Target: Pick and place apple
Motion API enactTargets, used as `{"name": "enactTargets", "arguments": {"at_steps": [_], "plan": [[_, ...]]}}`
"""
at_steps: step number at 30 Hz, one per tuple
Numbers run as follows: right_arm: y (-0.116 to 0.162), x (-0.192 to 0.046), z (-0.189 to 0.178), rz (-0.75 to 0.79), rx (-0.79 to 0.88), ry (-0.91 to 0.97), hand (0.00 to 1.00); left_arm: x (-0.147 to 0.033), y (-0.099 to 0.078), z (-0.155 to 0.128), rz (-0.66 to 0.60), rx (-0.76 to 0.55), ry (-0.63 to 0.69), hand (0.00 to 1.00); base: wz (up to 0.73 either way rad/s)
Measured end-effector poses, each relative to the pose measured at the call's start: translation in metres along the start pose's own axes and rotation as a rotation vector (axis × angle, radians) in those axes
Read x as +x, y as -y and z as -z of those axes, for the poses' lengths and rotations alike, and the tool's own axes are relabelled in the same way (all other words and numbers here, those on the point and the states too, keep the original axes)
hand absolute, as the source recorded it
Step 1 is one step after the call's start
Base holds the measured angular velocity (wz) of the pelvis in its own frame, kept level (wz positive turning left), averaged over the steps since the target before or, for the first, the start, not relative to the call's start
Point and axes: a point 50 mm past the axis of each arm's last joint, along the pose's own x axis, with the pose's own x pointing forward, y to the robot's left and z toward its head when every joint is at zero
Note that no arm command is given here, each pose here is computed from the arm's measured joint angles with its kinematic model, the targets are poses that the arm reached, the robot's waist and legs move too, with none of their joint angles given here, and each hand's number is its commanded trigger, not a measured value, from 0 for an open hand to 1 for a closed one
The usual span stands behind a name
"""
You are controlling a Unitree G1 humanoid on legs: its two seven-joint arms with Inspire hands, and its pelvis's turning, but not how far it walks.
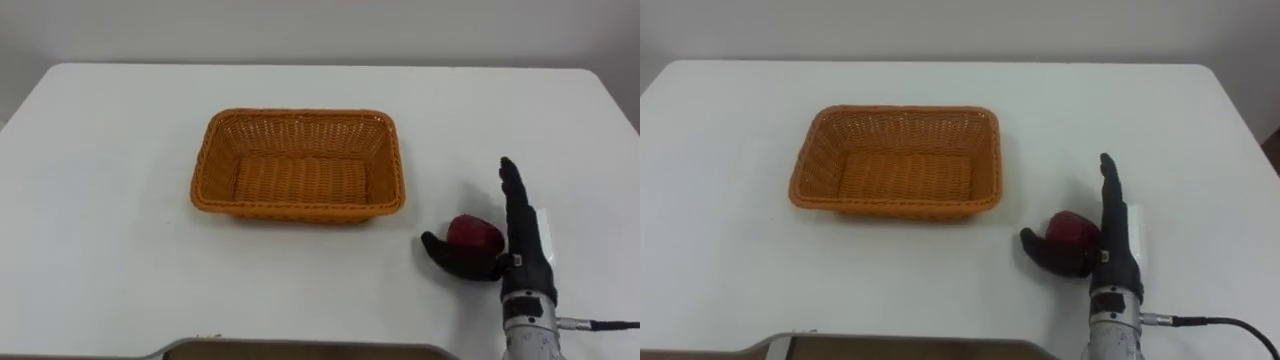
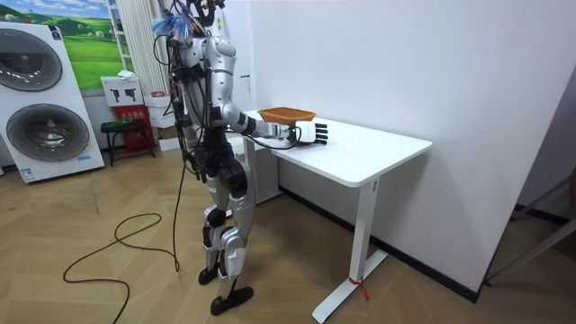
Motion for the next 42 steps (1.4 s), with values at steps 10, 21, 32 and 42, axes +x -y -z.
{"name": "enactTargets", "arguments": {"at_steps": [10,21,32,42], "plan": [[-0.004,-0.002,0.010,-0.056,-0.082,0.001,1.00,0.001,-0.002,-0.005,0.010,0.023,0.013,0.00,0.00],[0.009,0.005,0.018,0.052,-0.127,0.014,1.00,0.002,-0.005,-0.009,-0.018,0.020,0.031,0.00,0.00],[0.010,0.006,0.021,0.090,-0.114,0.006,1.00,0.002,-0.006,-0.007,-0.059,-0.003,0.023,0.00,0.00],[0.011,0.013,0.006,0.110,-0.010,-0.003,1.00,0.002,-0.004,-0.008,-0.043,0.001,0.023,0.00,-0.03]]}}
